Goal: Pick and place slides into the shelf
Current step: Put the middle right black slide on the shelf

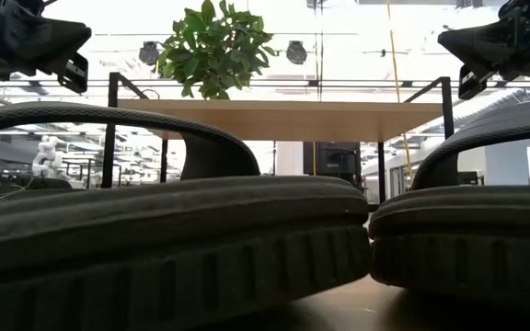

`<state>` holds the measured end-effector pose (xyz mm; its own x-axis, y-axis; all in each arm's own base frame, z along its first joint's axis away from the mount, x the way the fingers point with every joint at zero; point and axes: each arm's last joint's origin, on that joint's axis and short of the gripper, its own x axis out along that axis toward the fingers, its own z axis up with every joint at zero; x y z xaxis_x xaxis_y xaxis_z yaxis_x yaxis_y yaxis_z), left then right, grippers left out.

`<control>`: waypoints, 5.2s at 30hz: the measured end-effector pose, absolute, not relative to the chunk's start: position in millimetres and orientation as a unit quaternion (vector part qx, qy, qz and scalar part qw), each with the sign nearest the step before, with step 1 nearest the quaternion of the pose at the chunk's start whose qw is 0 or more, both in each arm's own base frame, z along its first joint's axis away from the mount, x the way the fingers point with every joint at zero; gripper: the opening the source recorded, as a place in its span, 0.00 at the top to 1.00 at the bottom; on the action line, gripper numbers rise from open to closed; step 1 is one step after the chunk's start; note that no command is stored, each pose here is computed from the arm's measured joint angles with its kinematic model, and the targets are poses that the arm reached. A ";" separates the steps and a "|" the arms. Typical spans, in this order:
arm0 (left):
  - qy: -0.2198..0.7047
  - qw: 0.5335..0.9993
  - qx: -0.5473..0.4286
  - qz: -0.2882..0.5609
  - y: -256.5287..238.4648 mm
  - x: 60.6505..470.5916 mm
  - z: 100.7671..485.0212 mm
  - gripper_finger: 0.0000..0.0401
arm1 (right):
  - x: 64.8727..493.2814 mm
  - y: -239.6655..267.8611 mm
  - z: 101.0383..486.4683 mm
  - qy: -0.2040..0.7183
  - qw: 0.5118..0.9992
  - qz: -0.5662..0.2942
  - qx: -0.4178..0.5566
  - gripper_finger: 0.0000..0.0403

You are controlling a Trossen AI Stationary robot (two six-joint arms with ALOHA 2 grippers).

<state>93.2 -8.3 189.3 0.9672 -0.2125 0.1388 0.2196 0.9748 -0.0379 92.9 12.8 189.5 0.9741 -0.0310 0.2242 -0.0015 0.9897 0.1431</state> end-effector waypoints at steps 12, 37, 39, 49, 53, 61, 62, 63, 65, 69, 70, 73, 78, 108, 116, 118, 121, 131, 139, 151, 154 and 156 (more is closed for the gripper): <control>-0.076 0.993 0.023 -0.083 -7.1 93.3 190.2 0.92 | 90.9 17.1 200.4 -0.162 0.986 0.040 0.011 0.98; -0.055 0.995 0.038 -0.080 -6.9 93.9 185.8 0.92 | 190.8 167.3 377.3 0.076 0.978 -0.007 -0.195 0.51; -0.055 0.995 0.037 -0.080 -6.9 93.9 185.8 0.92 | 193.8 184.7 382.5 0.093 0.971 -0.056 -0.215 0.50; -0.055 0.995 0.036 -0.080 -6.9 93.9 185.9 0.92 | 201.1 235.3 349.8 0.139 0.970 -0.082 -0.180 0.40; -0.055 0.995 0.036 -0.079 -6.9 93.9 185.9 0.92 | 201.2 234.3 332.2 0.179 0.968 -0.092 -0.148 0.38; -0.051 0.995 0.037 -0.079 -6.9 94.0 185.1 0.92 | 198.3 230.3 304.8 0.268 0.953 -0.099 -0.100 0.38; -0.051 0.995 0.037 -0.079 -6.9 94.0 185.2 0.92 | 197.4 230.0 301.5 0.282 0.951 -0.093 -0.090 0.38; -0.051 0.995 0.037 -0.079 -6.9 94.0 185.1 0.92 | 196.4 229.7 297.2 0.296 0.948 -0.086 -0.080 0.38; -0.051 0.995 0.037 -0.079 -6.9 94.0 185.1 0.92 | 194.3 228.5 286.6 0.322 0.941 -0.078 -0.070 0.38; -0.051 0.995 0.037 -0.079 -6.9 94.0 185.1 0.92 | 192.1 218.8 263.3 0.368 0.926 -0.074 -0.029 0.40; -0.051 0.995 0.037 -0.079 -6.9 94.0 185.1 0.92 | 191.5 215.9 256.9 0.374 0.924 -0.073 -0.019 0.41; -0.050 0.995 0.037 -0.079 -6.9 94.0 185.0 0.92 | 192.7 209.1 237.0 0.372 0.926 -0.057 0.009 0.43; -0.050 0.995 0.037 -0.079 -6.9 94.0 184.9 0.92 | 194.4 198.1 214.6 0.371 0.925 0.022 0.076 0.43; -0.037 0.995 0.036 -0.080 -6.9 94.2 182.4 0.92 | 190.6 181.6 169.2 0.360 0.912 0.027 0.192 0.43; -0.037 0.996 0.035 -0.080 -6.9 94.2 182.4 0.92 | 190.2 182.6 166.8 0.373 0.900 0.020 0.227 0.38; -0.037 0.996 0.035 -0.080 -6.9 94.2 182.4 0.92 | 191.2 183.7 163.6 0.376 0.898 0.017 0.229 0.35; -0.037 0.996 0.035 -0.080 -6.9 94.2 182.4 0.92 | 194.1 187.6 155.7 0.385 0.893 0.023 0.232 0.32; -0.038 0.996 0.035 -0.080 -6.9 94.2 182.5 0.92 | 202.4 196.6 143.2 0.371 0.898 0.039 0.234 0.31; -0.038 0.996 0.035 -0.080 -6.9 94.2 182.5 0.92 | 202.0 197.1 143.4 0.385 0.893 0.062 0.225 0.31; -0.037 0.996 0.035 -0.080 -6.9 94.2 182.4 0.92 | 194.5 183.7 179.8 0.346 0.906 0.072 0.233 0.31; -0.037 0.996 0.035 -0.080 -6.9 94.2 182.4 0.92 | 193.8 183.2 182.2 0.344 0.902 0.067 0.251 0.31; -0.037 0.996 0.035 -0.080 -6.9 94.2 182.4 0.92 | 193.7 183.4 180.0 0.350 0.898 0.060 0.261 0.31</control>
